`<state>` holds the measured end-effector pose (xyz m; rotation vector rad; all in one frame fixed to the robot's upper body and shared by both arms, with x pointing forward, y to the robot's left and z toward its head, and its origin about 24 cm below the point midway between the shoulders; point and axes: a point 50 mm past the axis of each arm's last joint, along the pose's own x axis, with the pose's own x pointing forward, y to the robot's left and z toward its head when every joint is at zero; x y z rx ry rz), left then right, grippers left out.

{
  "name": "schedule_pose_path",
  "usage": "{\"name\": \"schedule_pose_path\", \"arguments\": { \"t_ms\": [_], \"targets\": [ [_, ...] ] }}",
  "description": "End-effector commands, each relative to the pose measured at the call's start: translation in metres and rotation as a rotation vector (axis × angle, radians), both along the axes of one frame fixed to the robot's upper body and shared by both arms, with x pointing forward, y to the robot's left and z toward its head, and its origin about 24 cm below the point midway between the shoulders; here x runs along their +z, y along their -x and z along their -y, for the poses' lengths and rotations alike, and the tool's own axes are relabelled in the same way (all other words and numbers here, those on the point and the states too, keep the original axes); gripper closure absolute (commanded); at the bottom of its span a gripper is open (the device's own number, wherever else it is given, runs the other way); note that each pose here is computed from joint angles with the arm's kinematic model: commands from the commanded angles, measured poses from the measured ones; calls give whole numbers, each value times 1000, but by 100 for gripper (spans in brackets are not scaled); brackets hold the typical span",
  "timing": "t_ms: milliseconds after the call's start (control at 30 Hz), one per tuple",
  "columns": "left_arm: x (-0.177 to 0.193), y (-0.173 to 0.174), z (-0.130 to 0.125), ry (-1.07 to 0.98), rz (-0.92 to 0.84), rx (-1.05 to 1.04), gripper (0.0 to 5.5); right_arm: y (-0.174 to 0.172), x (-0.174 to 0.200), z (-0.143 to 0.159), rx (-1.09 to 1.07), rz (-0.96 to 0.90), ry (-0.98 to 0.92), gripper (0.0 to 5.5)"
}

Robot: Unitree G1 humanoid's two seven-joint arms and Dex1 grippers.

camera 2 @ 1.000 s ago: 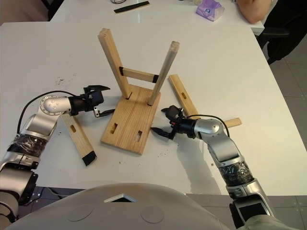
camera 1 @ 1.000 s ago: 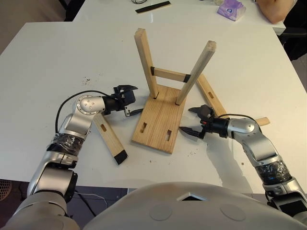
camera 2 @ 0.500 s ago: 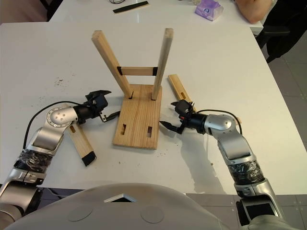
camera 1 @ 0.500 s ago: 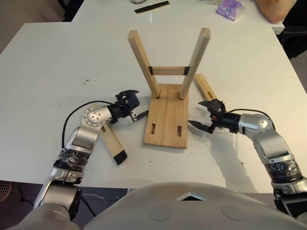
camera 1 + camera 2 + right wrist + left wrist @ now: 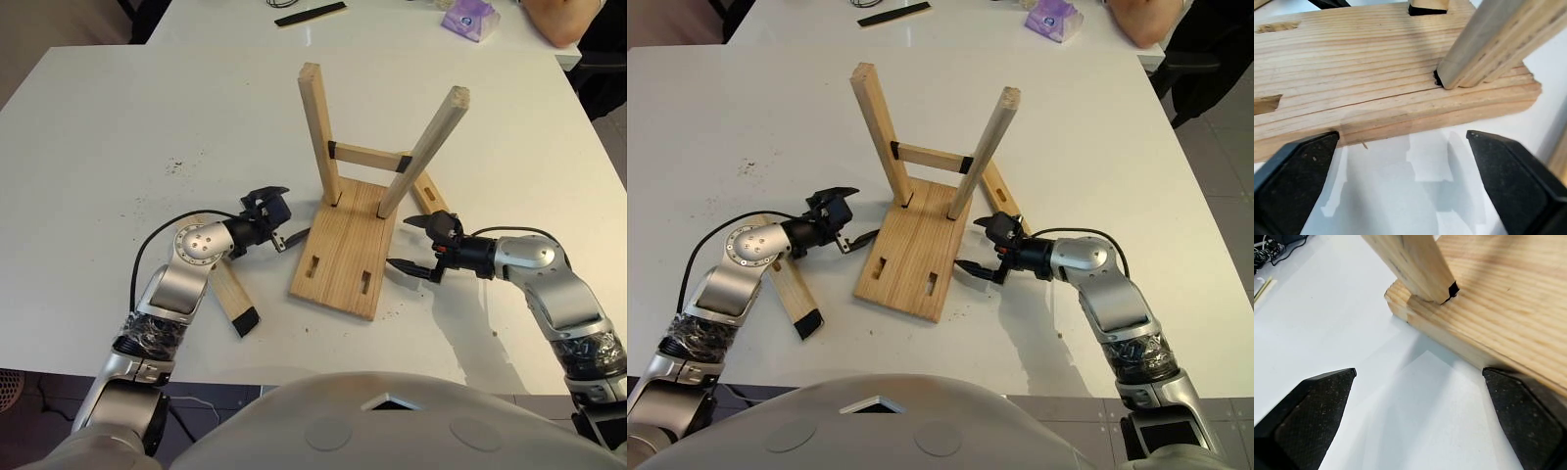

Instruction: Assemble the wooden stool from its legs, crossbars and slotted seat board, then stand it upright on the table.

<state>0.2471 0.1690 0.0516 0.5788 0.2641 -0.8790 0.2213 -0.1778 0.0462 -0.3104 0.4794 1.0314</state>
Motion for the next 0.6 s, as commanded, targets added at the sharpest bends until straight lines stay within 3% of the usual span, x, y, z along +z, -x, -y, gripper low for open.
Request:
{"name": "schedule_pose_path", "arguments": {
  "t_ms": [33, 600],
  "targets": [
    [4, 1, 13, 40, 4, -36, 70, -19, 11, -12, -44, 105, -49, 69],
    [18, -2, 13, 51, 44, -15, 70, -24, 19, -2, -34, 185, 48, 69]
  ]
}}
